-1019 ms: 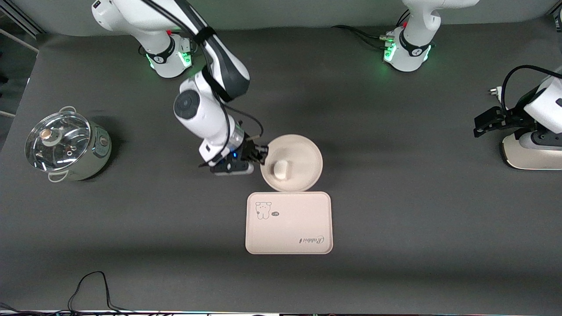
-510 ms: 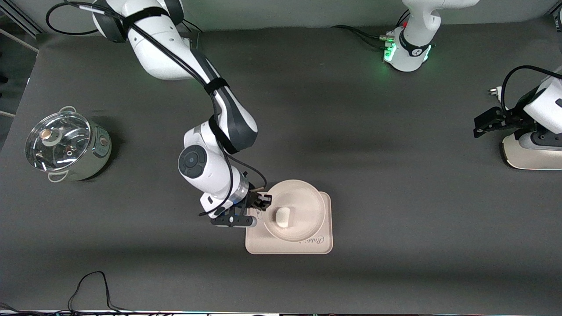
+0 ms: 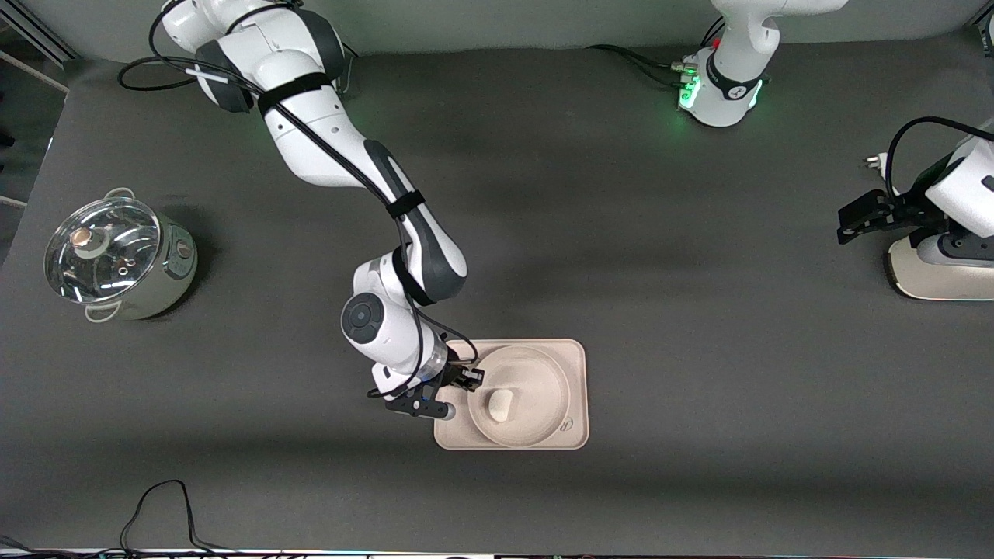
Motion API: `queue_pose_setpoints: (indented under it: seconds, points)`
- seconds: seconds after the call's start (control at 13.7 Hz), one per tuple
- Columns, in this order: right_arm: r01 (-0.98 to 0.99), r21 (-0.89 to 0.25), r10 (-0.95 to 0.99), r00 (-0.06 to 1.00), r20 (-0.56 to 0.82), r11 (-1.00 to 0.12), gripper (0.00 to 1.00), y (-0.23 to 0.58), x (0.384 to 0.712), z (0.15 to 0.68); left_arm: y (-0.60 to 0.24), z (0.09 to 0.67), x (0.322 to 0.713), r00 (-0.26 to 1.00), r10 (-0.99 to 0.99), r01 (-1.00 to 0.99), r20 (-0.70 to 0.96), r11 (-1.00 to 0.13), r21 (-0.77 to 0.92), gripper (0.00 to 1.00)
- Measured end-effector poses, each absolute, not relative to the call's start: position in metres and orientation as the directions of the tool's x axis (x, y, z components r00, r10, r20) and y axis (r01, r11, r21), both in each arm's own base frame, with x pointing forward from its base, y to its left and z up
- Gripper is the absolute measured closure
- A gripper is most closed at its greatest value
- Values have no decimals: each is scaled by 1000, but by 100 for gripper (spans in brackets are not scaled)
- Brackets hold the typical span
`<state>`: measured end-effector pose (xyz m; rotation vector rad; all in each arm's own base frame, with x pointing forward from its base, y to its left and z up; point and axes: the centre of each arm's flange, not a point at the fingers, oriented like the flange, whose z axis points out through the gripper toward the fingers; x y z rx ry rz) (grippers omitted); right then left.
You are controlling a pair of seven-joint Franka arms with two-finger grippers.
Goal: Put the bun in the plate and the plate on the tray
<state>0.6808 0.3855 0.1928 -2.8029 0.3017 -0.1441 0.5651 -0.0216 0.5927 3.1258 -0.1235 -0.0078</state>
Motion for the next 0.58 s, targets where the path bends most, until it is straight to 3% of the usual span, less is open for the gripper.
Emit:
queue_pose_setpoints:
  seconds: [0.36,0.58]
  points:
    - [-198,-318,-226,973,51,-927,96,386,678,181,-22,591,566,997,-79,-79,-8,-997,13,0]
    - [-198,-327,-229,972,59,-924,70,386,682,188,-22,591,566,997,-79,-78,-8,-997,13,0]
